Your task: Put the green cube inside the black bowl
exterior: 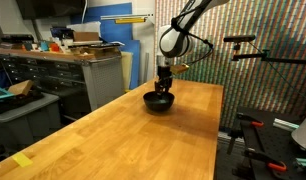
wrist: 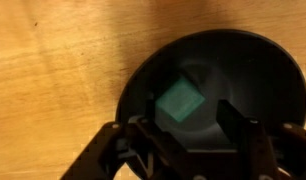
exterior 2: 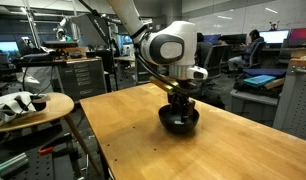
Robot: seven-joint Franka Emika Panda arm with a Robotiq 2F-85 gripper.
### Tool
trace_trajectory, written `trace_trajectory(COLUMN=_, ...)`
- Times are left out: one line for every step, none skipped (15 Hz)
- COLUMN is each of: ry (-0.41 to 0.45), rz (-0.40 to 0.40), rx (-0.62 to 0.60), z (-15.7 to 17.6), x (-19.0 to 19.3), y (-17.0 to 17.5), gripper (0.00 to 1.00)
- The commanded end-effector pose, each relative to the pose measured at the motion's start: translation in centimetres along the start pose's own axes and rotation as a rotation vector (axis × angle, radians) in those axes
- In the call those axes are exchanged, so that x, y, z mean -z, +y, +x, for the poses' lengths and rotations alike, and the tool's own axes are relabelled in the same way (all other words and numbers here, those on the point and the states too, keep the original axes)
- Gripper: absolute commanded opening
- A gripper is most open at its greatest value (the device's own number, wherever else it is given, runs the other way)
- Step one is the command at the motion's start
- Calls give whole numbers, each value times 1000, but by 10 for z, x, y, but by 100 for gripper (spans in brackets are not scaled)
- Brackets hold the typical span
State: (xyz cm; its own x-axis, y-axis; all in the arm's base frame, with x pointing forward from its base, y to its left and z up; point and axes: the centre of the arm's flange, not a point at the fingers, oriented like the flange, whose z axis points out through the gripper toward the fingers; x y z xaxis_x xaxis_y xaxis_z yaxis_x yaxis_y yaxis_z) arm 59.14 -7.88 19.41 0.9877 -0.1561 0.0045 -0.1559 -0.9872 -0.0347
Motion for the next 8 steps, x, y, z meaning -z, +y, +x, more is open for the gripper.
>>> trace_trajectory(ry=26, rz=39, rx=-20, z=9, x=27, y=-8, gripper=98)
trace_trajectory(ry=34, rz=42, rx=-19, z=10, x=35, y=-11, gripper=100)
trace_trajectory(ry=42, rz=47, rx=-14, z=13, x=48, y=-14, gripper=100)
trace_trajectory(ry=47, rz=49, rx=-10, z=15, x=60, y=-18, gripper=100)
trace_trajectory(ry=41, rz=52, rx=0, z=16, x=75, y=-21, gripper=100)
trace_trajectory(ry=4, rz=54, rx=14, z=16, x=89, y=-23, gripper=100)
trace_trajectory(ry=-25, rz=53, rx=25, z=15, x=103, y=-26, gripper=100)
trace_trajectory(ry=-52, rz=50, rx=31, z=13, x=117, y=-27, gripper=100)
